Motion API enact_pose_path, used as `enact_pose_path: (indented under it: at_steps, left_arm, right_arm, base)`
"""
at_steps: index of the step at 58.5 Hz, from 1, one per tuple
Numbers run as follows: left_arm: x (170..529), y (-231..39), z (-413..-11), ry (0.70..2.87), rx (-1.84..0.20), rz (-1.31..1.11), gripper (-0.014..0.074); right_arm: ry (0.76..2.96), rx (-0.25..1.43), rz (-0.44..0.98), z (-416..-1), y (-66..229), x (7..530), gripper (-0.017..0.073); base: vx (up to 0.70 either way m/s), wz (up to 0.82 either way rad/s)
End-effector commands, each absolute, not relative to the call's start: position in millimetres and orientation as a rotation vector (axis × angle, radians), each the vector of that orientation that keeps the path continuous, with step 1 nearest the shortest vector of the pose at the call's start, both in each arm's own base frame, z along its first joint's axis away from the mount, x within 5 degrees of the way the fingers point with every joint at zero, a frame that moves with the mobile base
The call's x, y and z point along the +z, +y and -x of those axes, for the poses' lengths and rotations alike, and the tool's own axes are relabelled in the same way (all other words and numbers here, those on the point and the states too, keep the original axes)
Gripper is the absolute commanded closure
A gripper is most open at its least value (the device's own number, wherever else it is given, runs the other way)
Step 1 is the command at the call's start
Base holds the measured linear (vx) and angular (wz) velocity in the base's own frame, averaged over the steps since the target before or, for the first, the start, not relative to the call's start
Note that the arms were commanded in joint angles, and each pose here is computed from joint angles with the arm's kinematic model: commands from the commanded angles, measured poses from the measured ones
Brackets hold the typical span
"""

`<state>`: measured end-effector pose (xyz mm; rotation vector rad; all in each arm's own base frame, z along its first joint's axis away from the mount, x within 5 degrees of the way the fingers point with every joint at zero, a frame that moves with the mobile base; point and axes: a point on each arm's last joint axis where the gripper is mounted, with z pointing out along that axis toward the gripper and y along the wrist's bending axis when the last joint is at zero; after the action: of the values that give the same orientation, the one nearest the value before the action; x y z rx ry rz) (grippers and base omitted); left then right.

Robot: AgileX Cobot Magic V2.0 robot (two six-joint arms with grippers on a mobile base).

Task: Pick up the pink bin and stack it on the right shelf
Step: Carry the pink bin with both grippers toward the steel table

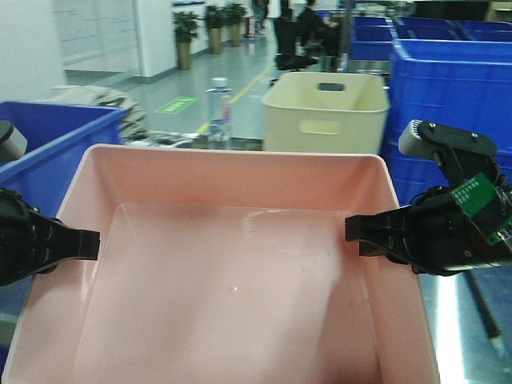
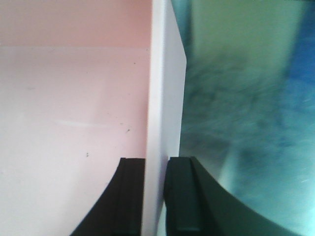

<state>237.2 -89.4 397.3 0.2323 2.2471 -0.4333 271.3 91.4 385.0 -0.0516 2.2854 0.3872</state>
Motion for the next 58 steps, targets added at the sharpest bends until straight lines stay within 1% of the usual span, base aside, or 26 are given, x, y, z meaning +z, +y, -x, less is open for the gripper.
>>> enact_pose_path:
  at_steps: [1,12,23,43,58]
  left_arm:
    - [418.7,-86.1,-232.2,2.124,-0.430,-0.229,0.0595]
    - [418.5,-86.2,-232.5,2.125,-0.430,-0.229,0.0595]
    - [418.5,-86.2,-232.5,2.125,-0.430,-0.229,0.0595]
    - [418.5,-86.2,-232.5,2.125,-0.430,-0.229,0.0595]
    - [418.5,-86.2,-232.5,2.125,-0.430,-0.229,0.0595]
  right_arm:
    - [2.113,0.363,0.054,-268.7,82.9,413.0,0.0568]
    - [2.113,0.363,0.054,-268.7,82.9,413.0,0.0568]
    - [2.113,0.363,0.054,-268.7,82.9,413.0,0.0568]
    - [2.113,0.363,0.054,-268.7,82.9,413.0,0.0568]
    - [2.113,0.363,0.054,-268.7,82.9,413.0,0.0568]
  base:
    - [0.33,-0.60]
    - [0.32,-0.48]
    - [0.27,-0.29]
    - [0.19,-0.19]
    - [0.11,-0.04]
